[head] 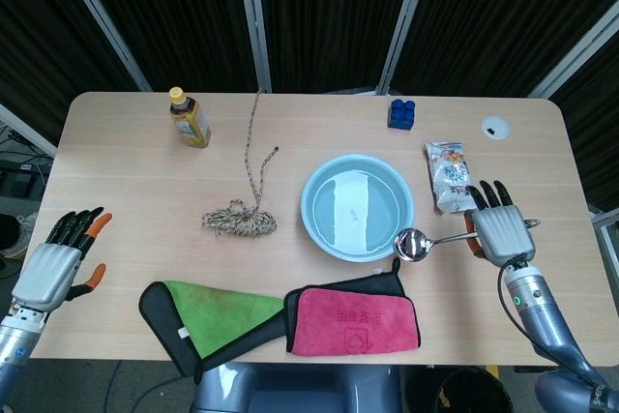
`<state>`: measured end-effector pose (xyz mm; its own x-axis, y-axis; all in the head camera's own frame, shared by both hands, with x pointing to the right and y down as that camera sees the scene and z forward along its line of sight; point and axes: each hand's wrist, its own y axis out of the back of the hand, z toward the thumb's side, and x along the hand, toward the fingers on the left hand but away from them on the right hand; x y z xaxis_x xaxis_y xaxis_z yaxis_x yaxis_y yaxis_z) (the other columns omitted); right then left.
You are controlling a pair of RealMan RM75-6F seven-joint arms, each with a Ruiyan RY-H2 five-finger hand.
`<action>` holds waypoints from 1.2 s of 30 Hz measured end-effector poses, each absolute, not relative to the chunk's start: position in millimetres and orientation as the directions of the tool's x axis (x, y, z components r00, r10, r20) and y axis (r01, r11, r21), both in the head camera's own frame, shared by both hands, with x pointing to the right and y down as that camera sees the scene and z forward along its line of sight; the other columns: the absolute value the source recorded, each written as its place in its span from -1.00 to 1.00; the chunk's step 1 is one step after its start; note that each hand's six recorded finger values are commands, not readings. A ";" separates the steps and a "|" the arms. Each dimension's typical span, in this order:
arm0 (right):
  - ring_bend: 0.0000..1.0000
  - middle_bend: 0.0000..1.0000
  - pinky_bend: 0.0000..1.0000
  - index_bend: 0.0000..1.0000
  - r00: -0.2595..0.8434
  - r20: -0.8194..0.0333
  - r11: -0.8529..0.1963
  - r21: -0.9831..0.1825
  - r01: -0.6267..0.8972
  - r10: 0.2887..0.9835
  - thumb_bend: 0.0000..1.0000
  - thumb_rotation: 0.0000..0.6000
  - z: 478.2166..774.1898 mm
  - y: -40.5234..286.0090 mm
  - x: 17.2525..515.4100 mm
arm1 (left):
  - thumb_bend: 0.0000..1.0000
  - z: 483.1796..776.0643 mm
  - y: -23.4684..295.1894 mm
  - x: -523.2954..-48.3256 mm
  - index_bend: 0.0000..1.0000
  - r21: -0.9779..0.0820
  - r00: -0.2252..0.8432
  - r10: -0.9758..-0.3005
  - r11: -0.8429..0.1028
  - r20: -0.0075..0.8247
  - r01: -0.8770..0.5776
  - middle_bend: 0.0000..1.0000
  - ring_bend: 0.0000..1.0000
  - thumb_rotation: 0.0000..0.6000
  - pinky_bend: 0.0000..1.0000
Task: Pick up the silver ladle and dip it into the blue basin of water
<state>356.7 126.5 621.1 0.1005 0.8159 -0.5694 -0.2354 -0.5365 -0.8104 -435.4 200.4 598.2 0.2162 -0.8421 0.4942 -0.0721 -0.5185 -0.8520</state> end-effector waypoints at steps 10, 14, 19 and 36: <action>-1.00 -0.79 -1.00 0.46 0.096 -0.551 -0.520 -0.822 -0.233 0.829 -0.10 1.00 612.8 135.3 358.3 | -0.13 599.9 202.3 -441.6 -1.00 -0.838 0.202 -0.830 -0.542 0.520 -0.070 -1.00 -1.00 1.00 -1.00; -1.00 -0.79 -1.00 0.46 0.100 -0.553 -0.523 -0.823 -0.224 0.827 -0.10 1.00 610.1 142.6 354.6 | -0.12 593.1 203.7 -443.1 -1.00 -0.844 0.205 -0.838 -0.530 0.505 -0.085 -1.00 -1.00 1.00 -1.00; -1.00 -0.79 -1.00 0.46 0.114 -0.562 -0.526 -0.815 -0.241 0.819 -0.10 1.00 609.5 148.9 345.8 | -0.12 581.4 206.1 -447.9 -1.00 -0.854 0.212 -0.851 -0.509 0.480 -0.111 -1.00 -1.00 1.00 -1.00; -1.00 -0.79 -1.00 0.46 0.143 -0.526 -0.476 -0.834 -0.278 0.838 -0.10 1.00 594.0 134.6 312.4 | -0.13 581.0 205.2 -449.2 -1.00 -0.848 0.224 -0.845 -0.517 0.485 -0.117 -1.00 -1.00 1.00 -1.00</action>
